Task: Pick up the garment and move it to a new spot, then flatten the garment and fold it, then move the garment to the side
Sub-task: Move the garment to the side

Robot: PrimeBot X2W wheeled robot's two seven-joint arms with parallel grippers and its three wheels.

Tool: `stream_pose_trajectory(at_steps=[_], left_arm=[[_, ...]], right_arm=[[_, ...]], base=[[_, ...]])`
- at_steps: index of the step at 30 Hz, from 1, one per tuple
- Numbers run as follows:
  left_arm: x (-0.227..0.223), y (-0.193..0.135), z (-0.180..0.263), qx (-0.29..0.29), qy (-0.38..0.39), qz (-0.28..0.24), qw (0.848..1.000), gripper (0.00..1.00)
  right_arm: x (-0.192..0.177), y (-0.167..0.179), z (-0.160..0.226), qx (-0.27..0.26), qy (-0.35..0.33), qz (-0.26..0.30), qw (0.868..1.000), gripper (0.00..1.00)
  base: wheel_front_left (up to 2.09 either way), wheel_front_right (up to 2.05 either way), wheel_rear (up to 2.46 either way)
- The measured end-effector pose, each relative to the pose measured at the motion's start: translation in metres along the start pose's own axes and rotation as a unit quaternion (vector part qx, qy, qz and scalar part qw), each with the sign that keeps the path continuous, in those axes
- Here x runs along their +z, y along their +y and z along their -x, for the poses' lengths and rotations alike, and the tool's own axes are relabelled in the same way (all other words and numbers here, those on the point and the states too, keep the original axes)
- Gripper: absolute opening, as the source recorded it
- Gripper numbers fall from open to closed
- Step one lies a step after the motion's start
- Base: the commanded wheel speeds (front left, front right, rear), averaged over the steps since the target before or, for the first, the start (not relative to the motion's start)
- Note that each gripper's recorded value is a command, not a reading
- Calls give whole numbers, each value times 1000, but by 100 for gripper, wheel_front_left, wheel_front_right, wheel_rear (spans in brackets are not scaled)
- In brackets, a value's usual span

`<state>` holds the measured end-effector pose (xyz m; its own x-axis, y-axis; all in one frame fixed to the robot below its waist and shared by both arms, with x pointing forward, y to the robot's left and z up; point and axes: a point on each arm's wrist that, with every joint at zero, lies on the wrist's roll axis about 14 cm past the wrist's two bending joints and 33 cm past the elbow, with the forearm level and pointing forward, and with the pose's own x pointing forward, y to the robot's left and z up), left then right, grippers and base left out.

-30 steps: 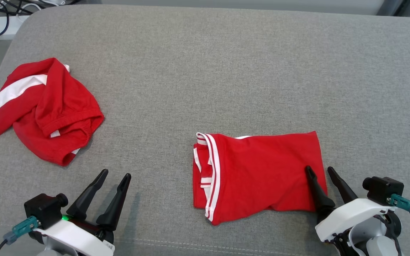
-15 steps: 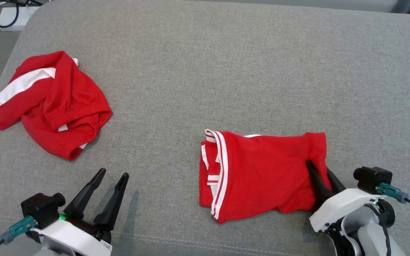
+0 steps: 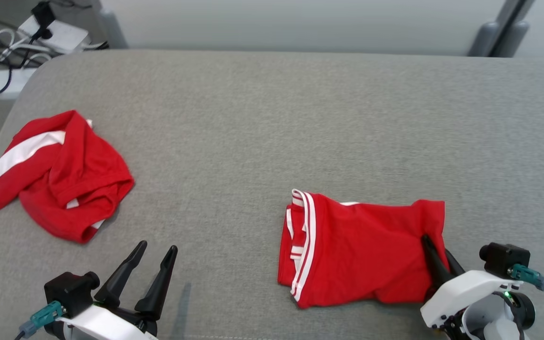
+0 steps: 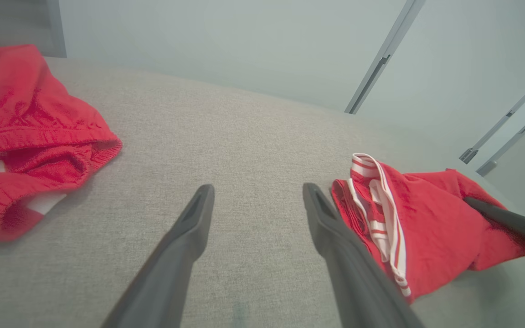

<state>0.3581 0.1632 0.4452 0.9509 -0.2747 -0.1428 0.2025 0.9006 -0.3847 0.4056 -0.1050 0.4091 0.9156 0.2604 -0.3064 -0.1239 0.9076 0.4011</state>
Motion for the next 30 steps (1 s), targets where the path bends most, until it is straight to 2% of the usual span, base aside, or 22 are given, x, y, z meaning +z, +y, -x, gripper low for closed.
stream_pose_trajectory(at_steps=[21,28,30], left_arm=[[-1,-76,-46,-117,-5,-37,992,100],[-7,-96,-58,-153,4,-31,988,100],[-5,-97,-61,-158,1,-31,987,100]], right_arm=[[1,-60,82,-105,-48,-48,992,0],[-4,-75,93,-134,-58,-54,988,0],[-5,-79,94,-141,-59,-40,987,0]], base=[[0,0,0],[0,0,0],[0,0,0]])
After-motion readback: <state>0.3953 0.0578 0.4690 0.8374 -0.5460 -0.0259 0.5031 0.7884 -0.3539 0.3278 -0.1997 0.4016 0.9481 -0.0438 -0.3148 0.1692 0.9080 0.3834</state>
